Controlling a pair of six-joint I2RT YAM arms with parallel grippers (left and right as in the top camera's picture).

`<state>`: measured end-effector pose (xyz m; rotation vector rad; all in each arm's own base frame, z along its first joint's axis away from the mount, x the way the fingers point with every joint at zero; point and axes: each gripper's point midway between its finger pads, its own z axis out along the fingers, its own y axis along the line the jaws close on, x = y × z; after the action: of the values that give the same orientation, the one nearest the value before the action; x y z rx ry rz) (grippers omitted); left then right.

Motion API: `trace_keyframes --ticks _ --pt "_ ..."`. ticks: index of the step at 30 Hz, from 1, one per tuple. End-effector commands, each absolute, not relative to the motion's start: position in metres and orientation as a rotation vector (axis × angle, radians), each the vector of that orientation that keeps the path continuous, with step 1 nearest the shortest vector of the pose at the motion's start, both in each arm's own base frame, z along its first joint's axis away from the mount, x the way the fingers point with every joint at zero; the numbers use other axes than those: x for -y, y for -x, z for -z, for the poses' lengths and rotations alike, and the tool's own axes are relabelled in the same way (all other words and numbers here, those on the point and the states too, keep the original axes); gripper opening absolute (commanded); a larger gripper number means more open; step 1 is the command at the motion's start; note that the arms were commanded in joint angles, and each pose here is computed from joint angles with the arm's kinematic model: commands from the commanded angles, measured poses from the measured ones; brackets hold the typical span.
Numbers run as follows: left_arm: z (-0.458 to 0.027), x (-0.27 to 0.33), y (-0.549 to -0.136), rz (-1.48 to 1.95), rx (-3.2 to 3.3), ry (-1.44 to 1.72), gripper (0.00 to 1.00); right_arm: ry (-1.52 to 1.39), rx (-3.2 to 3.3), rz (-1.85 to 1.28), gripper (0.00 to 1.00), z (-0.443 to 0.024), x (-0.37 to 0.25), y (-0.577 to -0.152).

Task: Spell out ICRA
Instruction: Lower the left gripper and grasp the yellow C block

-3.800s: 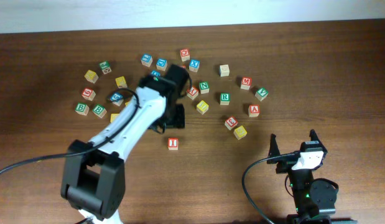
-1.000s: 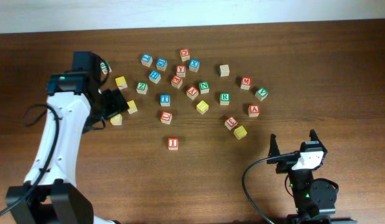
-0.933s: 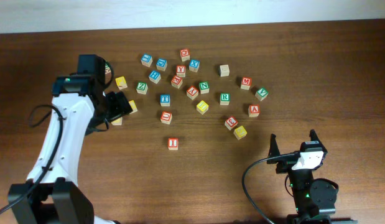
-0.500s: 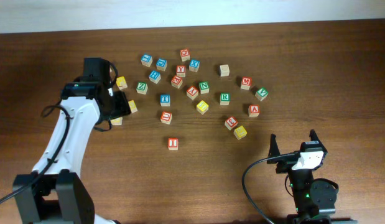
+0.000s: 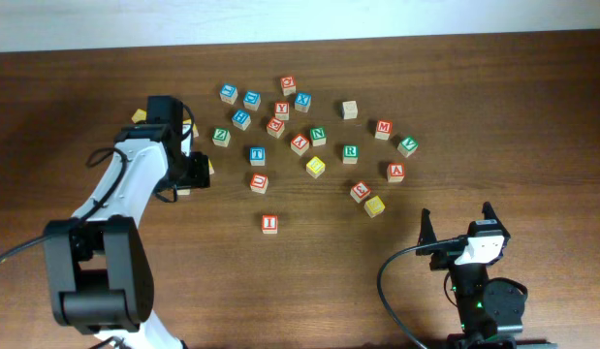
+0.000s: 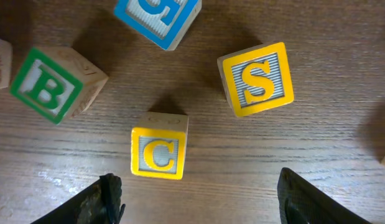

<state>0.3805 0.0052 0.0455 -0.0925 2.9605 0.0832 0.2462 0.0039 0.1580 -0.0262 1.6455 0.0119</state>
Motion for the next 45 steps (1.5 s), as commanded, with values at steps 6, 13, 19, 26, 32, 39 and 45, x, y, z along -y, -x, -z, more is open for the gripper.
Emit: trace_keyframes --ticks 6,13,19,26,32,39,45 --pt "-0.024 -0.013 -0.385 -0.163 -2.982 0.030 0.75 0.016 -1.650 -0.007 0.98 -0.155 -0.002 -0.246" --pt "0.001 -0.011 -0.378 -0.153 -3.050 0.022 0.73 0.016 -1.650 -0.007 0.98 -0.155 -0.002 -0.246" --pt "0.001 -0.017 -0.380 -0.112 -3.043 0.067 0.55 0.016 -1.650 -0.007 0.98 -0.155 -0.002 -0.246" --pt "0.001 -0.020 -0.387 -0.111 -3.013 0.078 0.52 0.016 -1.650 -0.007 0.98 -0.155 -0.002 -0.246" --pt "0.000 -0.020 -0.388 -0.111 -3.009 0.078 0.40 0.016 -1.650 -0.007 0.98 -0.155 -0.002 -0.246" --pt "0.000 -0.019 -0.389 -0.106 -3.005 0.079 0.26 0.016 -1.650 -0.007 0.98 -0.155 -0.002 -0.246" --pt "-0.007 -0.011 -0.389 -0.031 -3.021 0.074 0.22 0.016 -1.650 -0.007 0.98 -0.155 -0.002 -0.246"
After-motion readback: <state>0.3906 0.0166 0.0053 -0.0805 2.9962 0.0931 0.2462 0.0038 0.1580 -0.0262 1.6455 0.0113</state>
